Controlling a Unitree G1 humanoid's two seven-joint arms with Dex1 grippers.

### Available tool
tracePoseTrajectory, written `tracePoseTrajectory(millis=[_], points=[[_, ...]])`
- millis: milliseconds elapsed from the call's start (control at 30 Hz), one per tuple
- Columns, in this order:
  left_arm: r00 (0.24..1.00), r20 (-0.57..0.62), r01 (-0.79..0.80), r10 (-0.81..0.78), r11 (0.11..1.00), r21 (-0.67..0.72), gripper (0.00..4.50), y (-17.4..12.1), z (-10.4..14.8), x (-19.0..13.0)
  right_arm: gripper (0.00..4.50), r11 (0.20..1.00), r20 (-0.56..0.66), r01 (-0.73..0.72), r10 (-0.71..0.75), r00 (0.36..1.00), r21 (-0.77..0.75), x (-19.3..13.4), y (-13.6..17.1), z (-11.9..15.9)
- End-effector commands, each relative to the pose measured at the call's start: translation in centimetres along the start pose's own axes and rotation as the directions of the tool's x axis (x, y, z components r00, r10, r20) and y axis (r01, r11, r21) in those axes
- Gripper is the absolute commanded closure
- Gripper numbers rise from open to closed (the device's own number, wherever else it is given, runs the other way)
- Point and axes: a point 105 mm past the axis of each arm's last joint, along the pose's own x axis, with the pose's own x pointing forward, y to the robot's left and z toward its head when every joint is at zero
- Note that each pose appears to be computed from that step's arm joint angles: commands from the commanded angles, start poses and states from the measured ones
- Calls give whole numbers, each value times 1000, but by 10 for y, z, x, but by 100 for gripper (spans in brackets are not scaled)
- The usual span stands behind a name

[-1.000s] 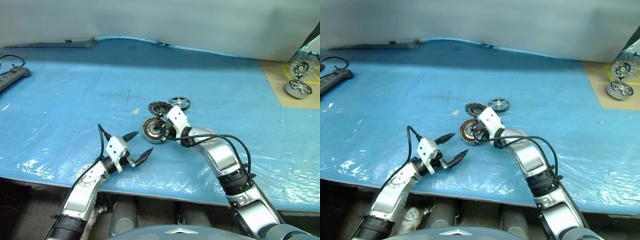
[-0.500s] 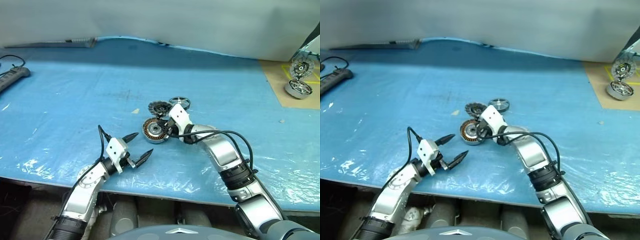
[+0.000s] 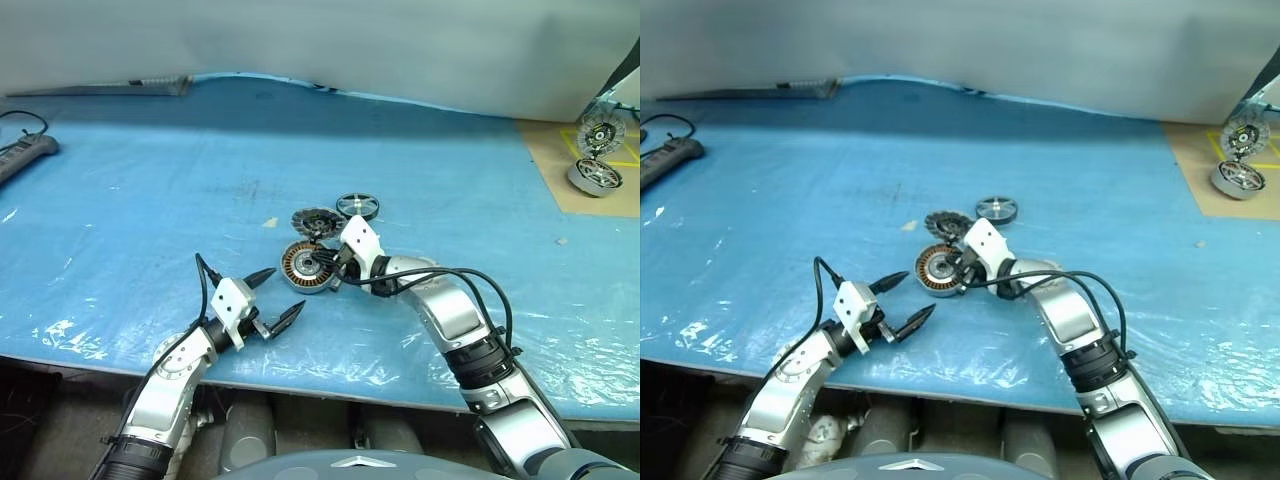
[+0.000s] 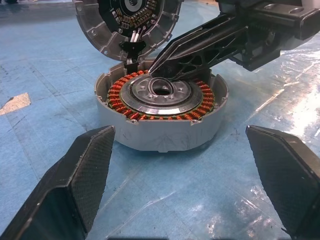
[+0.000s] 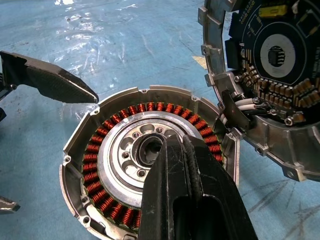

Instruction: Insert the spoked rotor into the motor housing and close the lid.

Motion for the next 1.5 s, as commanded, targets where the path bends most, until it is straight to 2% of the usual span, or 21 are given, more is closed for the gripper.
tracePoseTrajectory(millis=[33, 700, 1233, 1500], points=[[999, 40, 3, -4, 1000, 31, 0, 1, 12, 1, 448, 1000, 60, -12, 13, 998, -10, -1, 4, 14], [999, 38, -2, 1, 1000, 31, 0, 4, 12, 2, 448, 994, 41, -113, 113, 993, -10, -5, 19, 11], [999, 39, -8, 8, 1000, 24, 0, 3, 10, 3, 448, 993, 10, -118, 118, 993, -17, -16, 20, 10], [999, 40, 2, -3, 1000, 26, 0, 1, 10, 5, 448, 999, 62, -33, 34, 998, -11, -10, 9, 24]])
